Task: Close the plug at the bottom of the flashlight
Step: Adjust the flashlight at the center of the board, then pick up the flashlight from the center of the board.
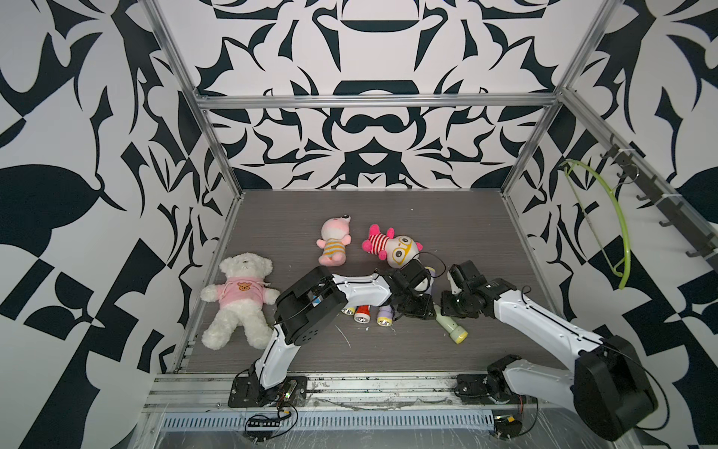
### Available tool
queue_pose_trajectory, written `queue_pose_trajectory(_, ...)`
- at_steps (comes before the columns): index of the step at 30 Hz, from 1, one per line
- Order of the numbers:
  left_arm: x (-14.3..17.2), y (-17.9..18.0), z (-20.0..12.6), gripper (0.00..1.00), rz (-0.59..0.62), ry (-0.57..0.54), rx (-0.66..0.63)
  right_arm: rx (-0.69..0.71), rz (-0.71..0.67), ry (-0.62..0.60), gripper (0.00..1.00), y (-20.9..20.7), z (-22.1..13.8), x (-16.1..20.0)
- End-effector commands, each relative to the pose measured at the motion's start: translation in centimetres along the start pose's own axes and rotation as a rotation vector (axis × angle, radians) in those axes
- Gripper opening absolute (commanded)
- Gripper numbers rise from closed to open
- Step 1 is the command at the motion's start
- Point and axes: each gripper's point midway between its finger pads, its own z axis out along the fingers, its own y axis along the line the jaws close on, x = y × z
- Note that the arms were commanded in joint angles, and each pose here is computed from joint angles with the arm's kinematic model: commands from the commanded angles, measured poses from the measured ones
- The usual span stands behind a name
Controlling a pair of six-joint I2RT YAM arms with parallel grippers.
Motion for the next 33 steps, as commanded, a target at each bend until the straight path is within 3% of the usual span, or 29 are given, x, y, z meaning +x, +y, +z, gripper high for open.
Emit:
queue_pose_trajectory(1, -2.2, -0.2, 0.1, 0.35, 0.035, -0.032, 0.012, -0.016, 0.026, 0.069, 0.00, 0.0, -0.1, 2.0)
queue_pose_trajectory(8, -5.2, -0.3, -1.0, 0.37, 0.032, -0.073, 0.043, -0.019, 0.053, 0.073, 0.00, -0.2, -0.2, 2.4)
queue_pose_trajectory(13, -5.5, -0.8, -3.2, 0.39, 0.049, -0.105, 0.035, -0.003, 0.065, 0.044, 0.00, -0.4, -0.6, 2.0)
queue_pose_trajectory(21, -1.0, -4.3, -5.5, 0.45, 0.124, -0.090, 0.046, 0.052, 0.075, -0.055, 0.00, -1.5, -2.3, -0.2)
queue_pose_trajectory(26, 2.5, -6.3, -3.5, 0.46, 0.153, -0.016, 0.038, -0.038, 0.176, 0.032, 0.00, -2.0, -1.2, 0.8)
queue_pose_trajectory(33, 4.1, -4.8, -0.6, 0.49, 0.072, 0.047, 0.045, -0.073, 0.222, 0.081, 0.00, -2.0, -0.4, 2.9)
